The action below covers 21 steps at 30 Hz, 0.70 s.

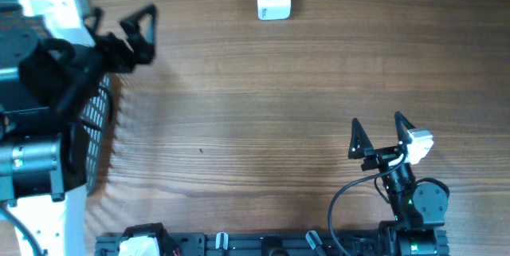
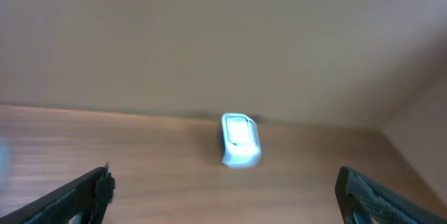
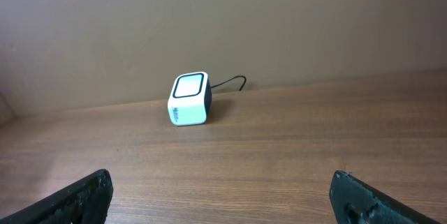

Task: Scan the item barcode
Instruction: 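Reach the left gripper into the basket and grasp the yellow can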

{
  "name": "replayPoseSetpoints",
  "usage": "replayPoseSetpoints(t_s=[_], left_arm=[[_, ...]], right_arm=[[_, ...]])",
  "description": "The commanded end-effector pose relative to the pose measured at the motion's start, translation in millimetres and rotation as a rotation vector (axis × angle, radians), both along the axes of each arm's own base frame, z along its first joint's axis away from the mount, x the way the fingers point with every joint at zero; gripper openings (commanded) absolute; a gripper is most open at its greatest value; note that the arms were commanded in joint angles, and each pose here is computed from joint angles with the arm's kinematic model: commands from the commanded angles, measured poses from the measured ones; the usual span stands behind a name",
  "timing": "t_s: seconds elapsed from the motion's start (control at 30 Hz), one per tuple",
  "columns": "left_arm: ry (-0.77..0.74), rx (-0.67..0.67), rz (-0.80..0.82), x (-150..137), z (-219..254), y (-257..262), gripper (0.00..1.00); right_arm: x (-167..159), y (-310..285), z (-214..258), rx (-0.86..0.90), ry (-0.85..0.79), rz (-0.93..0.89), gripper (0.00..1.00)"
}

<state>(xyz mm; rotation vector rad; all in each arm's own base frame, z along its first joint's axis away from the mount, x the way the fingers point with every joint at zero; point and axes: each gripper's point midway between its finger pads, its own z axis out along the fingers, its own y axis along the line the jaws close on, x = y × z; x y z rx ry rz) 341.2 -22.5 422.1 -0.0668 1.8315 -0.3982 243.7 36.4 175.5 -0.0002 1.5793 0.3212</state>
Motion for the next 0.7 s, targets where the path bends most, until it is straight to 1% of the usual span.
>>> replayPoseSetpoints(t_s=[0.0,0.07,0.17,0.27,0.33,0.4,0.47,0.5,0.67], left_arm=[[-0.027,0.002,0.522,-3.5,17.3,111.6,1.00],[-0.022,-0.068,0.707,-20.3,15.5,161.5,1.00],[0.014,-0.228,0.956,-56.7,-2.9,226.3,1.00],[0.139,-0.387,1.154,-88.1,-46.6,266.1,1.00],[0.266,-0.510,1.283,-107.5,-87.8,285.8,1.00],[0.397,-0.600,1.363,-118.5,-125.3,293.7,1.00],[0.586,-0.665,1.476,-131.5,-173.1,296.8,1.00],[0.660,-0.672,1.484,-131.2,-190.5,297.5,1.00],[0.874,-0.681,1.510,-136.8,-236.9,295.2,1.00]], right_arm=[[0.0,-1.4,1.6,0.007,-0.007,-0.010,1.00],[0.0,-1.5,1.6,0.007,-0.007,-0.010,1.00],[0.0,-1.5,1.6,0.007,-0.007,-0.010,1.00],[0.0,-1.5,1.6,0.007,-0.007,-0.010,1.00],[0.0,-1.5,1.6,0.007,-0.007,-0.010,1.00],[0.0,-1.4,1.6,0.007,-0.007,-0.010,1.00],[0.0,-1.5,1.6,0.008,-0.007,-0.010,1.00],[0.0,-1.5,1.6,0.007,-0.007,-0.010,1.00],[0.0,-1.4,1.6,0.007,-0.007,-0.010,1.00]])
